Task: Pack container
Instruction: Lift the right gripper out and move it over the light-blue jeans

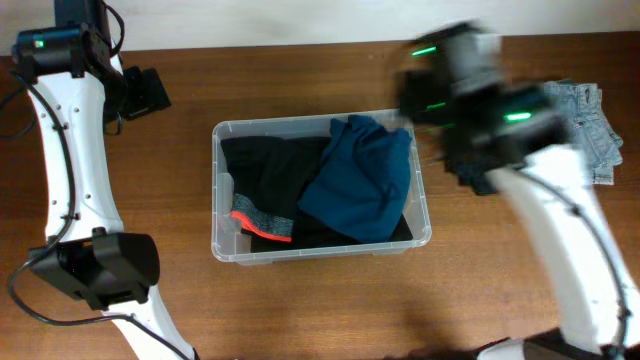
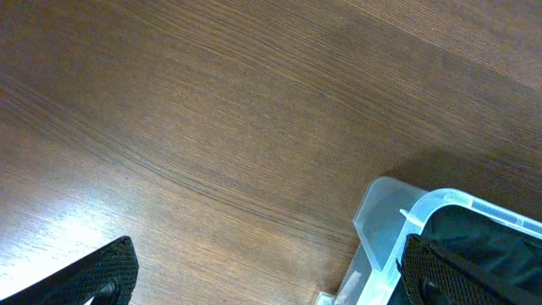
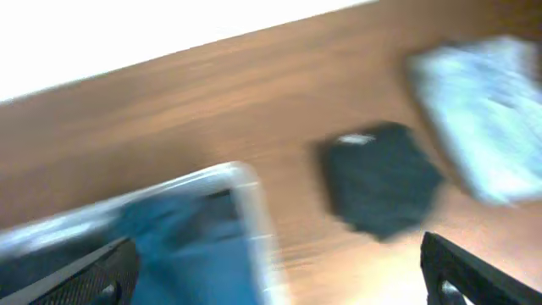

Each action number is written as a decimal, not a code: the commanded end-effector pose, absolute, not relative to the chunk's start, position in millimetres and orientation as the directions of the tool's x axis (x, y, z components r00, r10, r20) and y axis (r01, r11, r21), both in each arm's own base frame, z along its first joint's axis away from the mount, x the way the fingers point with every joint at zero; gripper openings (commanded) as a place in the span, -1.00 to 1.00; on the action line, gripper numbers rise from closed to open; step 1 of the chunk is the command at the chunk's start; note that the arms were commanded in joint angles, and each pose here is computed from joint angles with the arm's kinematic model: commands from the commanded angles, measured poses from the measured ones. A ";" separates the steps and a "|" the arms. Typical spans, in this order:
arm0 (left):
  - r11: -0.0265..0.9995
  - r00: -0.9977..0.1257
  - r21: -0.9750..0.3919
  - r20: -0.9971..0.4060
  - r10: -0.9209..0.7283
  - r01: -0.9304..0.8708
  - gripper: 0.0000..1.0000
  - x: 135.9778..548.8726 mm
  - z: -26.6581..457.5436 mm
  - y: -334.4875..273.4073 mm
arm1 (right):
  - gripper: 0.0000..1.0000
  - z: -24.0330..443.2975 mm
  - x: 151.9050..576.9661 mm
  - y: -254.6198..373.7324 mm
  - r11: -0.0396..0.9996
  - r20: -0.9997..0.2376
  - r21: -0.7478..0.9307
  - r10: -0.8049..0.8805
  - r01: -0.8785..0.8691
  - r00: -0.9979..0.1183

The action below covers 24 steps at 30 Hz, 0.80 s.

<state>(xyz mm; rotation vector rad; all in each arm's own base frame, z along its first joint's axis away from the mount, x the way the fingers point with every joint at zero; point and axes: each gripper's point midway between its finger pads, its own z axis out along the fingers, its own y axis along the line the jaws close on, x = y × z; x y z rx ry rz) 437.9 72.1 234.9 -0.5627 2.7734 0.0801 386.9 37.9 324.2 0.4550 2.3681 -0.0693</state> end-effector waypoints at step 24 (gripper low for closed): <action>0.917 -0.869 -0.018 -0.313 -0.385 -0.400 0.99 436.3 237.4 72.7 | 0.97 292.5 381.8 -195.7 0.756 -0.633 -0.148 0.423 0.638 -0.649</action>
